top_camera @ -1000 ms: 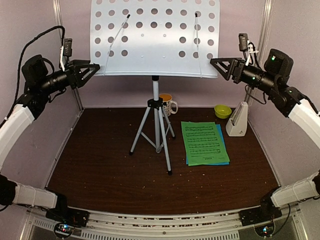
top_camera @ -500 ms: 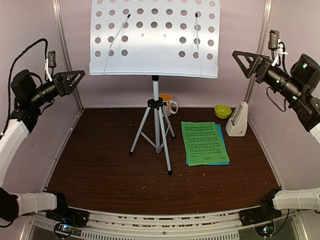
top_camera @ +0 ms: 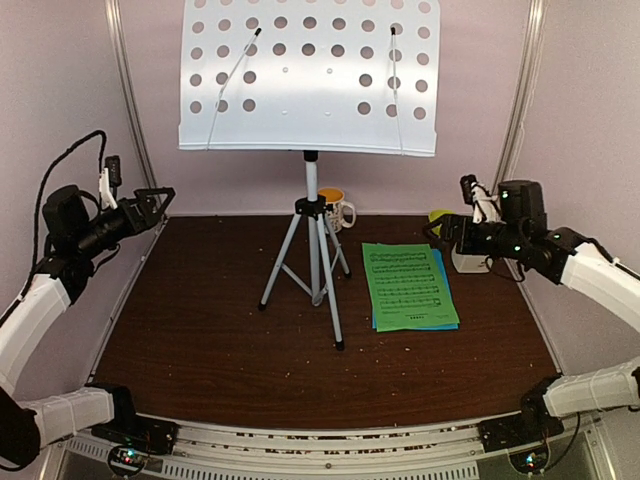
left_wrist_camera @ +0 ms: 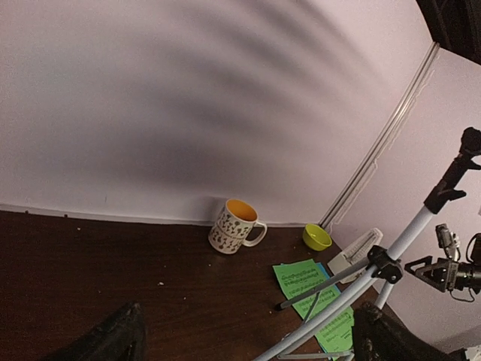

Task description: Set up the instrument practice props

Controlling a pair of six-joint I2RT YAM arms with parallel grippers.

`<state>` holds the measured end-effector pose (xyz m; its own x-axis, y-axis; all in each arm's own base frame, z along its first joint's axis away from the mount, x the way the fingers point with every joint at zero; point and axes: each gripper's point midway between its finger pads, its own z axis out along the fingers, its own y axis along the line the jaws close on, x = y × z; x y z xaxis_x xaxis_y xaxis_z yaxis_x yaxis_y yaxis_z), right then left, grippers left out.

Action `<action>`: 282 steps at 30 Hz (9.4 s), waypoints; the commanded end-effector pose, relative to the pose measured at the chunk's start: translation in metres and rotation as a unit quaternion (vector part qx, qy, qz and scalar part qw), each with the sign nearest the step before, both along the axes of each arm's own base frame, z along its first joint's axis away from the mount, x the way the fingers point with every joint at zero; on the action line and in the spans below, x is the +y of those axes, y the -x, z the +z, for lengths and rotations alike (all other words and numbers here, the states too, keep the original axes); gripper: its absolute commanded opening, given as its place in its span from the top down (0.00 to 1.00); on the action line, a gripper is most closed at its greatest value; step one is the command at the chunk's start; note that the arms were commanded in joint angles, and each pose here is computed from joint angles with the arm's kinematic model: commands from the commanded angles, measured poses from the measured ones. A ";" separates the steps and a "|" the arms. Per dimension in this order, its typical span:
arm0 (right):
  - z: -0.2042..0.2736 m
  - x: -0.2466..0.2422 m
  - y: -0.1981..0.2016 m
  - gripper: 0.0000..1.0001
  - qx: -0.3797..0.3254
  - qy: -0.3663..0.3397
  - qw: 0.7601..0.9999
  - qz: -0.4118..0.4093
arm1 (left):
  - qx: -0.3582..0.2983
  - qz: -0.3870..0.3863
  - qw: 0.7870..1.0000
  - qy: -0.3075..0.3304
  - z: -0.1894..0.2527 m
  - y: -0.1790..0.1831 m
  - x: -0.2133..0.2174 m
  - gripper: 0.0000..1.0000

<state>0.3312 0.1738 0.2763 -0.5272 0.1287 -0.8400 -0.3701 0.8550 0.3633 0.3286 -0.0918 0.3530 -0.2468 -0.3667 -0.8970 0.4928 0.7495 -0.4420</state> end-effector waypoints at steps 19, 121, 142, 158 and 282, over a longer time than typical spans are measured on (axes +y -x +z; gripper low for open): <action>-0.211 0.083 -0.048 0.11 0.243 0.089 0.966 0.019 | 0.034 -0.037 0.997 -0.064 -0.073 0.019 -0.049 0.06; -0.239 -0.040 0.049 0.81 0.377 -0.111 0.916 -0.082 | 0.015 -0.089 0.993 -0.072 -0.072 0.006 -0.085 0.17; -0.226 -0.018 0.038 0.90 0.358 -0.164 0.917 -0.056 | 0.017 -0.090 0.993 -0.071 -0.074 0.004 -0.086 0.17; -0.250 -0.003 0.031 0.82 0.375 -0.205 0.901 -0.067 | 0.013 -0.088 0.993 -0.071 -0.071 0.006 -0.084 0.17; 0.077 0.100 0.139 0.24 0.135 -0.319 0.934 0.092 | -0.059 -0.167 0.932 -0.316 -0.018 0.185 -0.321 1.00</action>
